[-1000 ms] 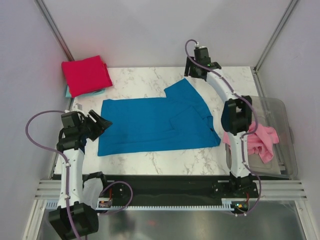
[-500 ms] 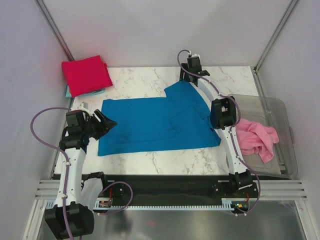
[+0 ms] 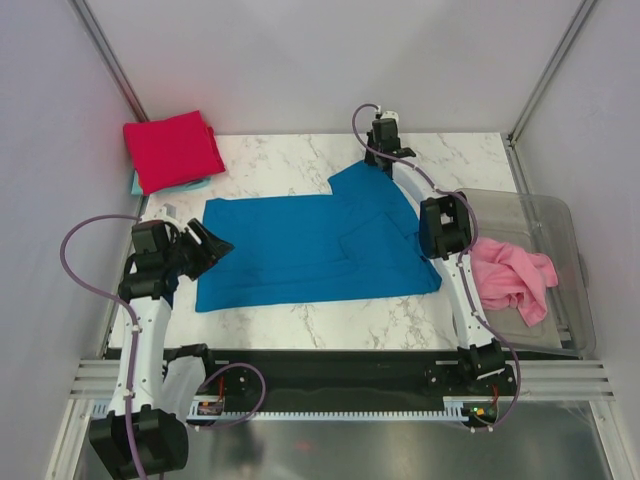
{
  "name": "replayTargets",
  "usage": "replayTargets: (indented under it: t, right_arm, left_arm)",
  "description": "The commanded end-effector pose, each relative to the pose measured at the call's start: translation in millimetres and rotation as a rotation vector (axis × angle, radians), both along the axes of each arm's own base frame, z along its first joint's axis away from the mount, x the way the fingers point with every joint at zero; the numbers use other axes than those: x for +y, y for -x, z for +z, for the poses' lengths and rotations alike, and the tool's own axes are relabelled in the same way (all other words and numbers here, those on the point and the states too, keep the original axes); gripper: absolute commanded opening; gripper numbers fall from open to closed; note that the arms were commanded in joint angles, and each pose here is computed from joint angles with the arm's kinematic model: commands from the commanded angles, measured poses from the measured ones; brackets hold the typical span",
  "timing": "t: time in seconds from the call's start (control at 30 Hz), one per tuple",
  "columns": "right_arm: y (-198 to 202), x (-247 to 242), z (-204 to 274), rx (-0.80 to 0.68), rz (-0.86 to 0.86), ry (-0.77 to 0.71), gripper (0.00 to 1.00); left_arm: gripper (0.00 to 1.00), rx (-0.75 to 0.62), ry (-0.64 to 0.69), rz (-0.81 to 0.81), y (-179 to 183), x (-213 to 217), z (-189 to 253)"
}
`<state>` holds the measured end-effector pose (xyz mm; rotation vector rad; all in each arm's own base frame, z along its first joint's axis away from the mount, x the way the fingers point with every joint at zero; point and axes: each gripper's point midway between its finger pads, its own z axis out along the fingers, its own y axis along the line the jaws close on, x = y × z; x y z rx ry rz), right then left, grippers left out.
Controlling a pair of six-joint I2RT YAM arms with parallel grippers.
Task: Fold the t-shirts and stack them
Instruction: Fold the tshirt
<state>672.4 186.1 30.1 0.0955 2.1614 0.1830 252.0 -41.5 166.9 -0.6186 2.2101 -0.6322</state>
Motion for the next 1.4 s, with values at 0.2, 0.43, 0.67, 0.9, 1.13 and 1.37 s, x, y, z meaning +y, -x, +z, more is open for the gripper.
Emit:
replayTargets:
  t: [0.2, 0.43, 0.67, 0.9, 1.13, 1.37]
  right_arm:
    - [23, 1, -12, 0.042, -0.004, -0.038, 0.0]
    - [46, 18, -10, 0.04, 0.056, -0.155, 0.0]
    - [58, 27, -14, 0.045, 0.099, -0.201, 0.0]
    - [58, 35, -18, 0.057, 0.115, -0.245, 0.0]
    - [59, 37, -20, 0.065, 0.122, -0.258, 0.0]
    - [61, 40, -24, 0.075, 0.128, -0.267, 0.0]
  left_arm:
    - [0.71, -0.072, -0.148, 0.147, -59, 46, 15]
    - [0.62, -0.168, -0.15, 0.212, -162, 82, 57]
    - [0.58, -0.014, -0.195, 0.189, -243, 113, -17]
    - [0.57, 0.081, -0.26, 0.116, -281, 105, -60]
    - [0.62, 0.197, -0.378, 0.121, -283, 99, -100]
    - [0.64, 0.298, -0.505, 0.123, -272, 100, -127]
